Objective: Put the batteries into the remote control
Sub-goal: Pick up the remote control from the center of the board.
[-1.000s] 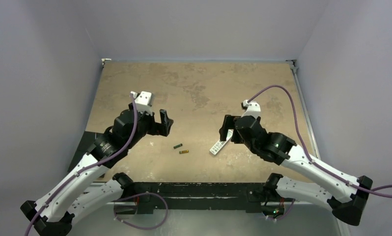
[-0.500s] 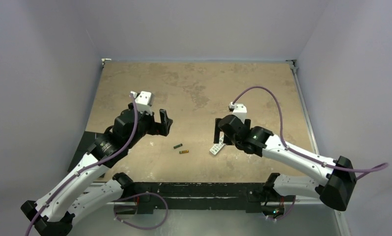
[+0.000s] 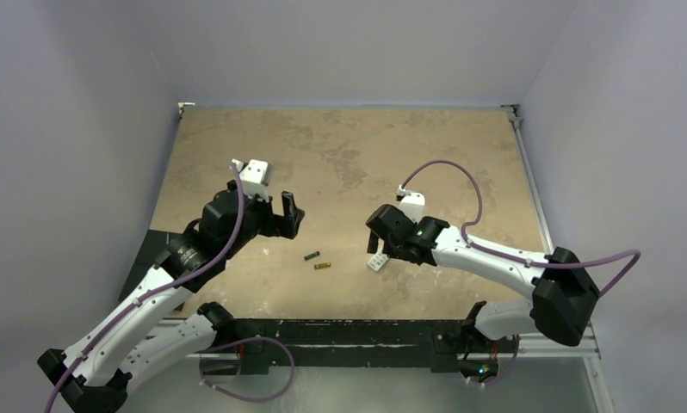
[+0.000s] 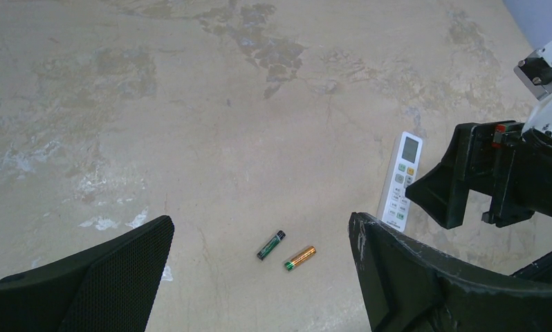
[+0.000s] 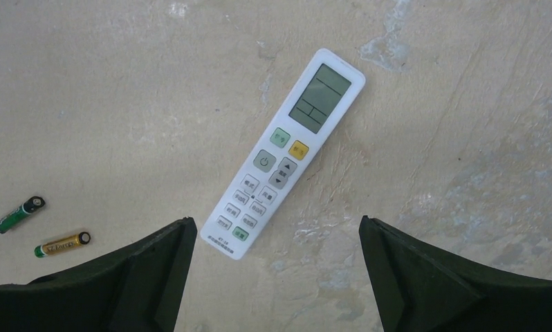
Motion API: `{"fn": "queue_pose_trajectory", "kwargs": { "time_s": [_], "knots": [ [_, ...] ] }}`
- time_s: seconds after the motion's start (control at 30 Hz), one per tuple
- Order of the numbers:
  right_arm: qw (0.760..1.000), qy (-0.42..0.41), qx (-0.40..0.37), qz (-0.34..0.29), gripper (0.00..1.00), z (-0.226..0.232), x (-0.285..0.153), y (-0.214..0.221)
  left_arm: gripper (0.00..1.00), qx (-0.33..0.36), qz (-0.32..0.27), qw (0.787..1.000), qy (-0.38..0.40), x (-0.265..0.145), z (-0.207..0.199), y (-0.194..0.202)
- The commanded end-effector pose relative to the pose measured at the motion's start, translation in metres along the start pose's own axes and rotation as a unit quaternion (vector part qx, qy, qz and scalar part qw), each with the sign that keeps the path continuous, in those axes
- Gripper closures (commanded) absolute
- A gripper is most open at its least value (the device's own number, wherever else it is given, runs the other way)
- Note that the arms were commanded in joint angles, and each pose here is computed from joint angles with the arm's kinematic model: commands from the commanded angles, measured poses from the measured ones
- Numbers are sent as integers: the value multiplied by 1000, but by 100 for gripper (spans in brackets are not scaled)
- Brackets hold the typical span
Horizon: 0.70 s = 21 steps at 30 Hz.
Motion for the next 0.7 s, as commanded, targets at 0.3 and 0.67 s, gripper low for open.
{"fn": "queue_pose_trajectory", "kwargs": {
  "time_s": [0.3,0.67],
  "knots": [
    [994,48,98,3,1,16,14,-3,1,-7,-6,1000,9,-2,-2,-3],
    [988,82,127,18,1,22,33,8,1,-9,-8,1000,19,-4,-4,-4]
  ]
}}
Point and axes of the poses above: each gripper's point midway between its finger pads, its own x axis out along the fingers, its own z axis along the line the jaws close on, y = z × x, the point moved 2 cm from there along -x, back along the fingers, and after that the axes turned 1 degree about x, right-handed, at the moved point
